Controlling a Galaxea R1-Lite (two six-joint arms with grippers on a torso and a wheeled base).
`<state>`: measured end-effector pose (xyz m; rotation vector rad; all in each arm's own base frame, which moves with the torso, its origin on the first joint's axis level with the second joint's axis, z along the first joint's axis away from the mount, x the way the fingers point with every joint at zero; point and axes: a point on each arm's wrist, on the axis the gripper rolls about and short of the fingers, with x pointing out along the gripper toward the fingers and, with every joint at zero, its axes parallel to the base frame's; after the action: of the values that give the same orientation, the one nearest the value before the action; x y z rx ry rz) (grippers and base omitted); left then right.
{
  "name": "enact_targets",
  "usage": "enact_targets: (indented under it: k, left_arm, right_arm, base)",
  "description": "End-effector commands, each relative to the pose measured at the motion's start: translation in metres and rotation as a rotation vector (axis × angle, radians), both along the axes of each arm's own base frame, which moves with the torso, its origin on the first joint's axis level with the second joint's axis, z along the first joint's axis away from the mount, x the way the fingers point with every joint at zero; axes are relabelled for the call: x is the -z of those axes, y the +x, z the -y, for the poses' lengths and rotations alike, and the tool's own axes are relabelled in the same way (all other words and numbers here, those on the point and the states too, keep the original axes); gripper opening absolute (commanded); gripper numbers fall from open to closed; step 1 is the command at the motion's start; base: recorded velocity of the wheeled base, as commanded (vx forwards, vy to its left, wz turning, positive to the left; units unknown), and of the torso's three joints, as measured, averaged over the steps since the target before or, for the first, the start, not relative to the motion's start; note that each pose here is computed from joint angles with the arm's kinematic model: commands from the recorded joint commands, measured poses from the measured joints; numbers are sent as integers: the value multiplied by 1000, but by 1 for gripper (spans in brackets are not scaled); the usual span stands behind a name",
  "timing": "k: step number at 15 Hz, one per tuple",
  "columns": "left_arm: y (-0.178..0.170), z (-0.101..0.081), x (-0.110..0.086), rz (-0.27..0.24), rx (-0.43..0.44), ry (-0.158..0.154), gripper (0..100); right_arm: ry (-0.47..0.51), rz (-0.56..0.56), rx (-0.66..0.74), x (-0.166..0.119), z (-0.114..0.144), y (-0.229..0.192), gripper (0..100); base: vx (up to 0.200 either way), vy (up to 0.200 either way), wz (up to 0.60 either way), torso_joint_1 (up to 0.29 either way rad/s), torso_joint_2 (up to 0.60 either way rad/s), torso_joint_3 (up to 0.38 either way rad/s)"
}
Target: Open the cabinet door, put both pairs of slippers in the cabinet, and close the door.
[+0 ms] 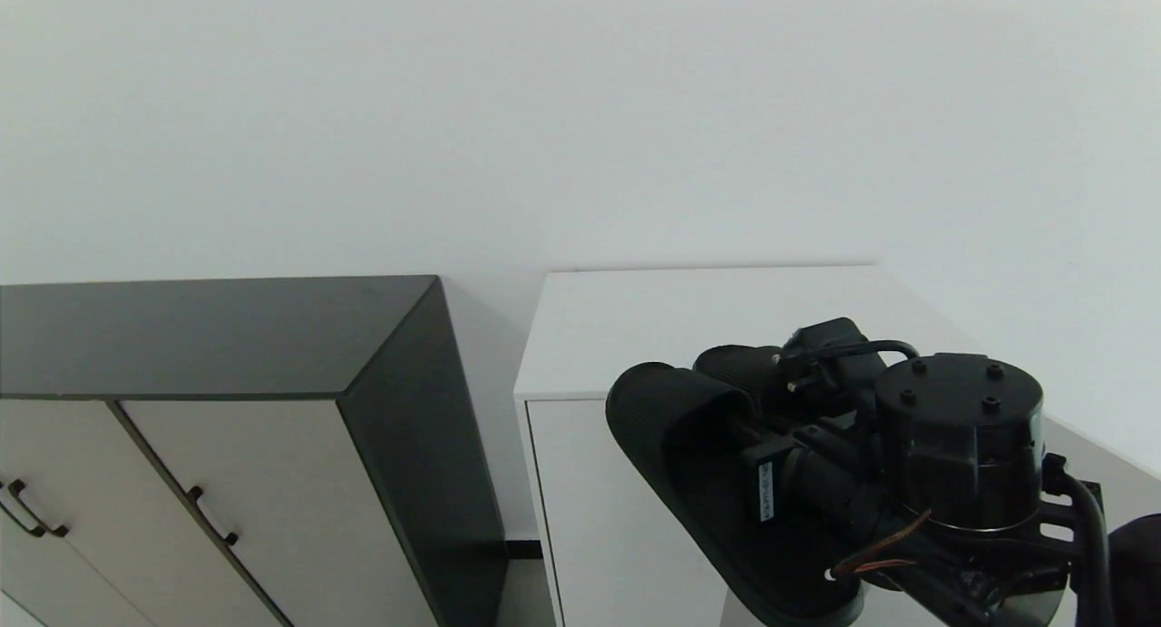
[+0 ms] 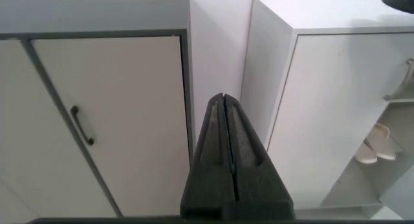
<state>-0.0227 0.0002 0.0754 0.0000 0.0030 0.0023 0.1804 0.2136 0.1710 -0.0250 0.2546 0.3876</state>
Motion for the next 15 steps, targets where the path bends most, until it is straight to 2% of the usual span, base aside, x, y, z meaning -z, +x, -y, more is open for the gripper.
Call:
enact_targets:
  k: [1,2,15]
  left_arm:
    - [0,0,0,0,-1,0,0]
    - [0,0,0,0,-1,0,0]
    - [0,0,0,0,-1,-2,0]
  right_arm:
    - [-6,-6,0,3,-1,1,0]
    - [-11,-9,2,4,-2,1,0]
    - [13,14,0,5,-4,3,0]
  base:
    - [-200,0,0,-2,12,-2]
    - [-200,0,0,2,2,2]
    - [0,0,0,0,0,0]
